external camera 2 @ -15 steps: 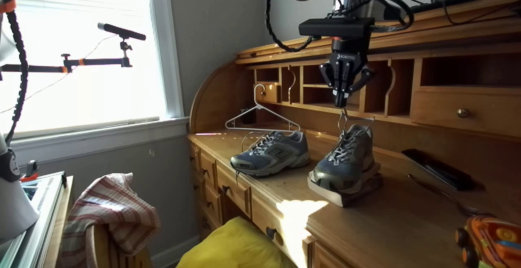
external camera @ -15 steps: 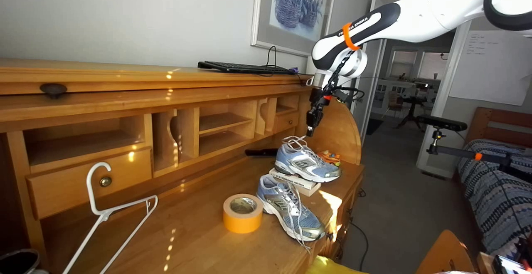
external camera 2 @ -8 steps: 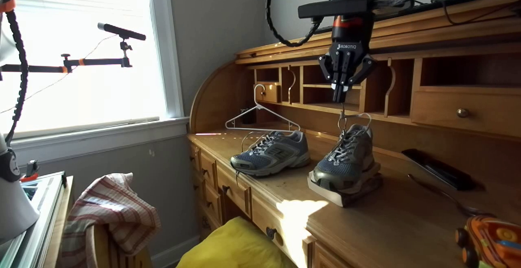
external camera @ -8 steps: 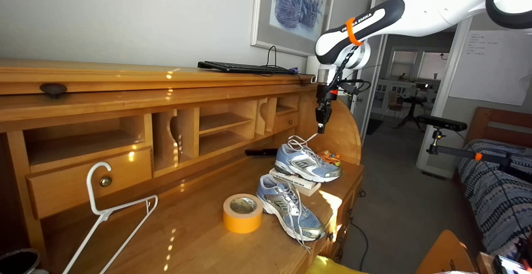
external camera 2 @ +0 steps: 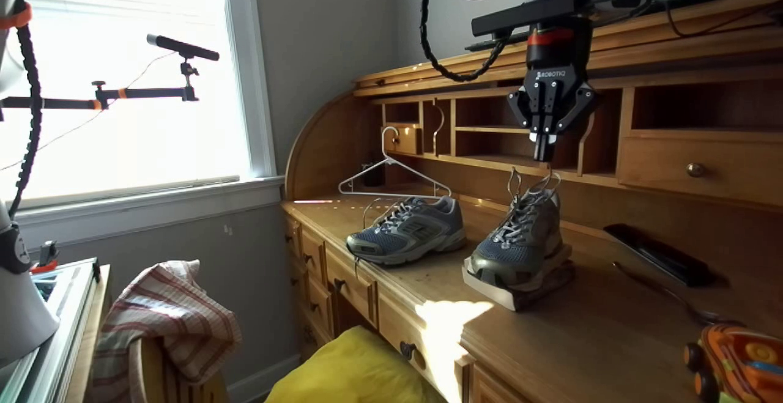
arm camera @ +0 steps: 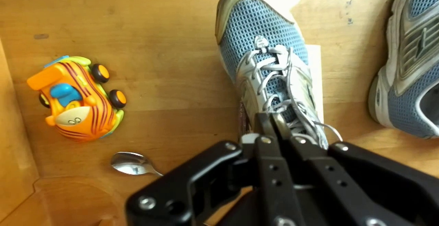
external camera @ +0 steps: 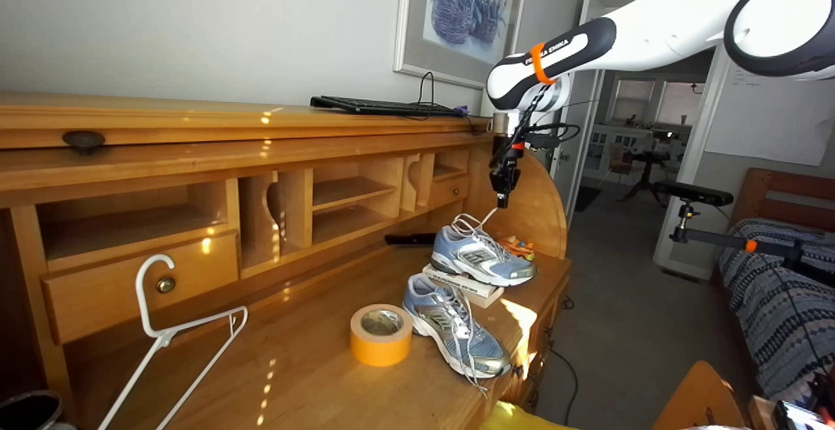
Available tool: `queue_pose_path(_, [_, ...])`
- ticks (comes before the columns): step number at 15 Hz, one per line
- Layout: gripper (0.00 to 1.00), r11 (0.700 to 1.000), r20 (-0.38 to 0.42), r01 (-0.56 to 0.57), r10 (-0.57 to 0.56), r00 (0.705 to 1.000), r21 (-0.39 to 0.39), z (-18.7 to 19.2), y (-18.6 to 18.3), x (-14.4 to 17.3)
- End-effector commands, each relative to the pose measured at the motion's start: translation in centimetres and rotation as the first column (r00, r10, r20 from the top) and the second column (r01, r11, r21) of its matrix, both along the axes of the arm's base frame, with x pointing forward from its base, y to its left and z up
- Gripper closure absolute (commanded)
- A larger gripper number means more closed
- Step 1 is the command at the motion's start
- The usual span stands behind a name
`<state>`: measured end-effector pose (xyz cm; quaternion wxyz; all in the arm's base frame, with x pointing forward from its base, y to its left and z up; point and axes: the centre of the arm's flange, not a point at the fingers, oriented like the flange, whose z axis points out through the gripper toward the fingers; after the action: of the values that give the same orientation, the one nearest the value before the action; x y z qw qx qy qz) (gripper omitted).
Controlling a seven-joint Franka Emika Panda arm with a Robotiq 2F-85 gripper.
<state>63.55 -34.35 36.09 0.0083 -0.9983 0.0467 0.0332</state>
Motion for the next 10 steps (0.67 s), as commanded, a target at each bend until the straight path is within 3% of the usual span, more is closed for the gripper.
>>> queue_pose_path(1, [0.99,0.998,-0.008,0.040,-0.041,0.999,-0.052,-0.9,-0.4,3.0])
queue_pose_path(10, [0.99,0.998,-0.012,0.002,-0.003,1.000,-0.068,-2.3,2.6,5.9])
